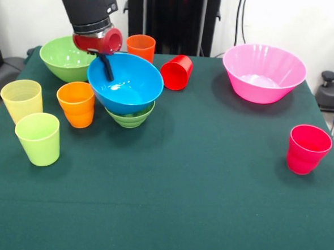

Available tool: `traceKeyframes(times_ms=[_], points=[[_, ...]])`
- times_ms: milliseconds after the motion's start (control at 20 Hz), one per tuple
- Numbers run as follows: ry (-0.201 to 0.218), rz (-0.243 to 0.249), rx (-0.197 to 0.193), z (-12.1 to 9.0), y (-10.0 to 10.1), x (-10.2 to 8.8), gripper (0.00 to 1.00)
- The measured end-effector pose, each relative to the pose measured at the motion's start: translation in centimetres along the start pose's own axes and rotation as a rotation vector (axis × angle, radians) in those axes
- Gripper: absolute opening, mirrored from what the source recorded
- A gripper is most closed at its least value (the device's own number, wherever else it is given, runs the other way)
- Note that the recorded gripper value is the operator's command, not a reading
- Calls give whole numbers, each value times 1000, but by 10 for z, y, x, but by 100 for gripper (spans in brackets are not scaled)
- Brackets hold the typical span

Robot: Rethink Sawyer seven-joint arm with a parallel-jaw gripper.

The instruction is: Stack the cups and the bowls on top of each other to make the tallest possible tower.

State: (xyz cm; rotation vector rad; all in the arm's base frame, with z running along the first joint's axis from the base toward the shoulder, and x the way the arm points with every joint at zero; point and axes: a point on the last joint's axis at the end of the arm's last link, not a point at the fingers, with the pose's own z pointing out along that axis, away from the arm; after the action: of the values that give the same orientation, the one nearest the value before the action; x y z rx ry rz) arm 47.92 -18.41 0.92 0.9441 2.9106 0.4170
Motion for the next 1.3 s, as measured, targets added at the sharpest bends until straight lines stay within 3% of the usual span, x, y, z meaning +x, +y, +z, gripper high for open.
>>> traceKeyframes(times_ms=[550,1300], points=[[4,-17,0,3,9,2,0],[-23,-35,-14,5,19,1,0]])
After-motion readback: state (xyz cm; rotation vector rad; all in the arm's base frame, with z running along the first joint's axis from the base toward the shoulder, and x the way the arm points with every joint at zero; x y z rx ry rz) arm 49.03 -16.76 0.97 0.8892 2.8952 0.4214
